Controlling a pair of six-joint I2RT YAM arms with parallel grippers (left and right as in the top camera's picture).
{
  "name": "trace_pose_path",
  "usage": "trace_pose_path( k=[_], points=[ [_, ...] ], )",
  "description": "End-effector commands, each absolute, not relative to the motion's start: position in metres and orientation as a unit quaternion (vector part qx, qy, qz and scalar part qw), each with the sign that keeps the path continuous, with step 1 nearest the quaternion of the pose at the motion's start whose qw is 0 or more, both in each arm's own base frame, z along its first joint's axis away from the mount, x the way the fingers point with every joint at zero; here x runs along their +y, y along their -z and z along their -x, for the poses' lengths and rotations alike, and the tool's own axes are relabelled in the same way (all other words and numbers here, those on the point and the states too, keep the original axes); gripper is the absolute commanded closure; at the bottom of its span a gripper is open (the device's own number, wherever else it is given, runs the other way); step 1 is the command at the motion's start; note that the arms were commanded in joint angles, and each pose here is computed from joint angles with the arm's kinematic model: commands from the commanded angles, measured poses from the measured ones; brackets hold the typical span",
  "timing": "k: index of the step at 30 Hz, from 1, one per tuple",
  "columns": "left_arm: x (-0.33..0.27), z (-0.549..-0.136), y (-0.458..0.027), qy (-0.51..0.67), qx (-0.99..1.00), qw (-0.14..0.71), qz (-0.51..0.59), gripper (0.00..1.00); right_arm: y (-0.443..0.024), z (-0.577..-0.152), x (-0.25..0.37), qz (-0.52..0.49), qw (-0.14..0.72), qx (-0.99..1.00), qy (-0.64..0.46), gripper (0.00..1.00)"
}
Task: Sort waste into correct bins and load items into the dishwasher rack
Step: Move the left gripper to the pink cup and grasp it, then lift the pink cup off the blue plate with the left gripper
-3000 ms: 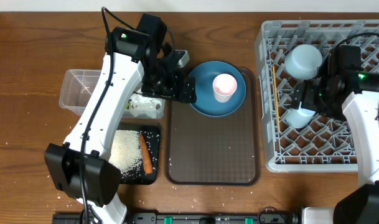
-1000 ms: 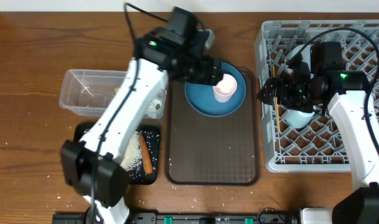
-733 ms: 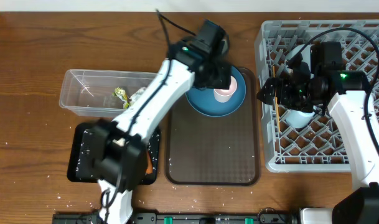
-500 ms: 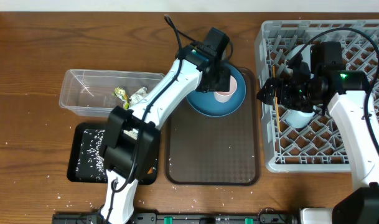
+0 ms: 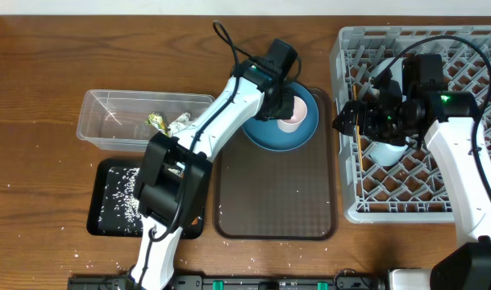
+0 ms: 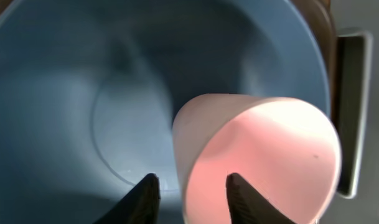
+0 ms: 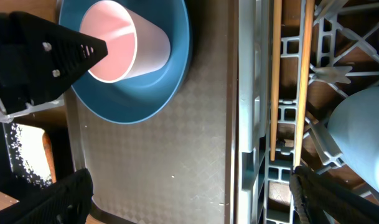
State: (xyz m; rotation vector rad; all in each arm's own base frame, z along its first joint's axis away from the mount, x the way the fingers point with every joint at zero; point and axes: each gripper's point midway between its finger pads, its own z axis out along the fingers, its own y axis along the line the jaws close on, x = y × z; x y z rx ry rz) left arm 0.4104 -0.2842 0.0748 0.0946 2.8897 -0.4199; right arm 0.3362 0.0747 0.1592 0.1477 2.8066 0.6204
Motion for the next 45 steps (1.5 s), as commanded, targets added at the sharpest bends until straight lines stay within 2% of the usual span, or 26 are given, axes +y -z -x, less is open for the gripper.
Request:
trace_pose_path(
  k=[1, 5, 12, 15, 18, 19, 20, 24, 30, 39, 45],
  points=[
    [-0.279, -0.41, -0.06, 0.124, 0.987, 0.103, -0.027, 0.65, -0.157, -0.335, 0.078, -0.05, 0.126, 0.966, -0.219, 0.01],
    [-0.279, -0.407, -0.059, 0.122, 0.987, 0.098, -0.028, 0.71, -0.157, -0.335, 0.078, -0.05, 0.126, 0.966, -0.219, 0.01],
    [-0.275, -0.404, -0.052, 0.11, 0.989, 0.096, -0.028, 0.72, -0.157, -0.335, 0.078, -0.05, 0.126, 0.966, -0.219, 0.01],
    [-0.275, -0.405, -0.052, 0.11, 0.989, 0.097, -0.028, 0.79, -0.157, -0.335, 0.078, -0.05, 0.126, 0.966, -0.219, 0.01],
    [-0.274, -0.405, -0.053, 0.11, 0.989, 0.098, -0.027, 0.81, -0.157, -0.335, 0.078, -0.05, 0.126, 0.966, -0.219, 0.01],
    [-0.274, -0.406, -0.053, 0.111, 0.989, 0.098, -0.027, 0.91, -0.157, -0.335, 0.078, -0.05, 0.126, 0.966, -0.219, 0.01],
    [-0.273, -0.407, -0.053, 0.111, 0.989, 0.099, -0.025, 0.94, -0.157, -0.335, 0.078, -0.05, 0.126, 0.966, -0.219, 0.01],
    [-0.267, -0.413, -0.062, 0.115, 0.987, 0.108, -0.017, 0.94, -0.157, -0.335, 0.078, -0.05, 0.126, 0.966, -0.219, 0.01],
    [-0.25, -0.425, -0.115, 0.16, 0.977, 0.138, 0.006, 0.94, -0.157, -0.335, 0.078, -0.05, 0.126, 0.966, -0.219, 0.01],
    [-0.25, -0.388, -0.25, 0.432, 0.892, 0.117, -0.065, 0.94, -0.157, -0.335, 0.078, -0.05, 0.126, 0.966, -0.219, 0.01],
    [-0.233, -0.36, -0.28, 0.515, 0.849, 0.075, -0.091, 0.94, -0.157, -0.335, 0.078, -0.05, 0.126, 0.966, -0.219, 0.01]
  ],
)
